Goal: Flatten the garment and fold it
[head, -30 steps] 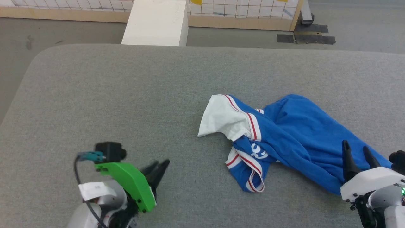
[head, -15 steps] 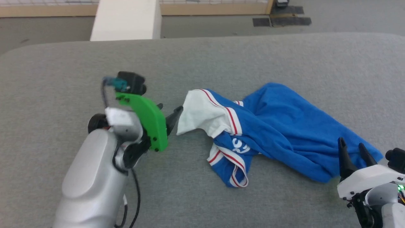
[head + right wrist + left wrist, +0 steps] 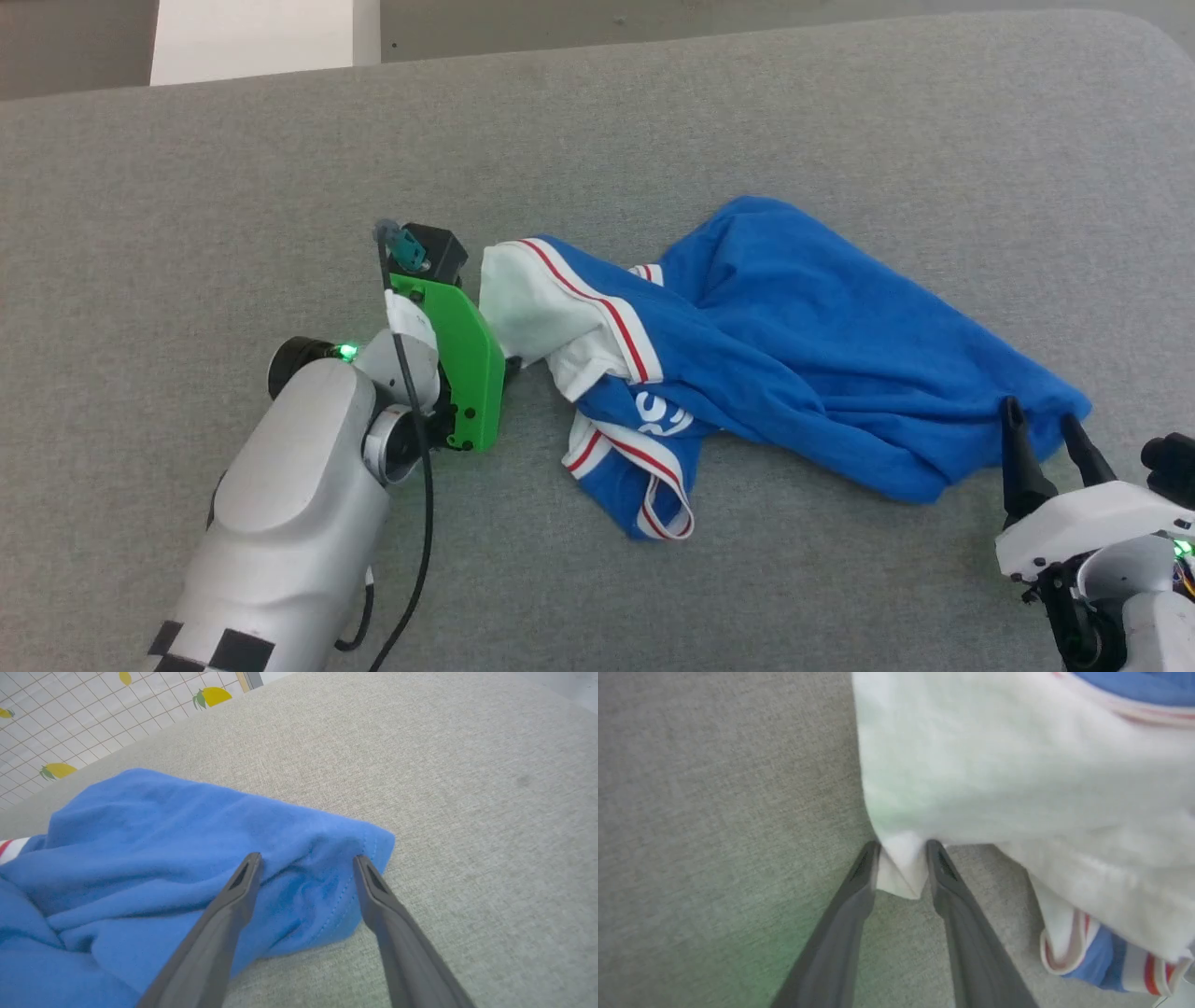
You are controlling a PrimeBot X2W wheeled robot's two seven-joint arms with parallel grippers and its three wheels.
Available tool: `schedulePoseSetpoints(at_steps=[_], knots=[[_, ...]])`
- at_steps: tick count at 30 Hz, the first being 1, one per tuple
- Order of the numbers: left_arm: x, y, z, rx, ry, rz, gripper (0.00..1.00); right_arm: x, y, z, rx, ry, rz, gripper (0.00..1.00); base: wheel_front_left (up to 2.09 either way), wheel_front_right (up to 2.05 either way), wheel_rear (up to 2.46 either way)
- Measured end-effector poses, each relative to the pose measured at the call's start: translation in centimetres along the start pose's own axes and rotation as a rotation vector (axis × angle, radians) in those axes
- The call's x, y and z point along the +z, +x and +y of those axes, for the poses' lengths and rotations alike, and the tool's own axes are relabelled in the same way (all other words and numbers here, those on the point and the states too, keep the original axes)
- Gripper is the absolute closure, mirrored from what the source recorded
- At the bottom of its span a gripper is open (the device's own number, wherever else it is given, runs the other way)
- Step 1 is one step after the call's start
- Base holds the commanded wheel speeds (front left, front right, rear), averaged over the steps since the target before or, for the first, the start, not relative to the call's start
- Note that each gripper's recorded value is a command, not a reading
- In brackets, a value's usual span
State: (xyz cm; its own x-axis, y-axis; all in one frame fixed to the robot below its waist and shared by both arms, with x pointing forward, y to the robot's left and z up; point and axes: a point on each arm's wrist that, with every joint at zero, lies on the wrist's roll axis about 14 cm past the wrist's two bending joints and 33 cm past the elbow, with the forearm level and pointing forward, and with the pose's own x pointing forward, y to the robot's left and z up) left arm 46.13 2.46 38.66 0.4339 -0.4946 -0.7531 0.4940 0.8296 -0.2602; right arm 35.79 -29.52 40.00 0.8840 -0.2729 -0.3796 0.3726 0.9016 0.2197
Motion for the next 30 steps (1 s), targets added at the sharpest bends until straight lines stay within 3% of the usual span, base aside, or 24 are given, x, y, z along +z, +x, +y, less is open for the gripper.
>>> schedulePoseSetpoints(at_steps=[7,11,14,18,25,28,30], knots=[[2.1,-1.5,-2.2,-0.108,-0.098,-0.121,1.0,0.3,0.6,1.6,0.041,-0.001,-0.007,0.0,0.0,0.0,0.0],[6.3,-5.0,-3.9,-0.194,-0.137,-0.305,1.0,0.9,0.5,2.4,0.066,-0.001,-0.023,0.0,0.0,0.0,0.0],[6.7,-7.9,-6.3,-0.284,-0.106,-0.35,1.0,1.4,0.4,3.1,0.087,0.001,-0.035,0.0,0.0,0.0,0.0],[-0.2,-9.9,-7.6,-0.356,-0.149,-0.202,1.0,1.9,0.2,3.8,0.109,0.003,-0.05,0.0,0.0,0.0,0.0],[-13.8,-11.9,-8.4,-0.299,-0.34,0.118,1.0,2.0,0.1,4.7,0.135,0.002,-0.051,0.0,0.0,0.0,0.0],[-17.5,-12.2,-9.0,-0.277,-0.417,0.215,1.0,1.9,0.0,5.1,0.145,0.001,-0.046,0.0,0.0,0.0,0.0],[-17.8,-12.2,-8.3,-0.241,-0.459,0.194,1.0,1.7,-0.1,5.2,0.149,-0.001,-0.042,0.0,0.0,0.0,0.0]])
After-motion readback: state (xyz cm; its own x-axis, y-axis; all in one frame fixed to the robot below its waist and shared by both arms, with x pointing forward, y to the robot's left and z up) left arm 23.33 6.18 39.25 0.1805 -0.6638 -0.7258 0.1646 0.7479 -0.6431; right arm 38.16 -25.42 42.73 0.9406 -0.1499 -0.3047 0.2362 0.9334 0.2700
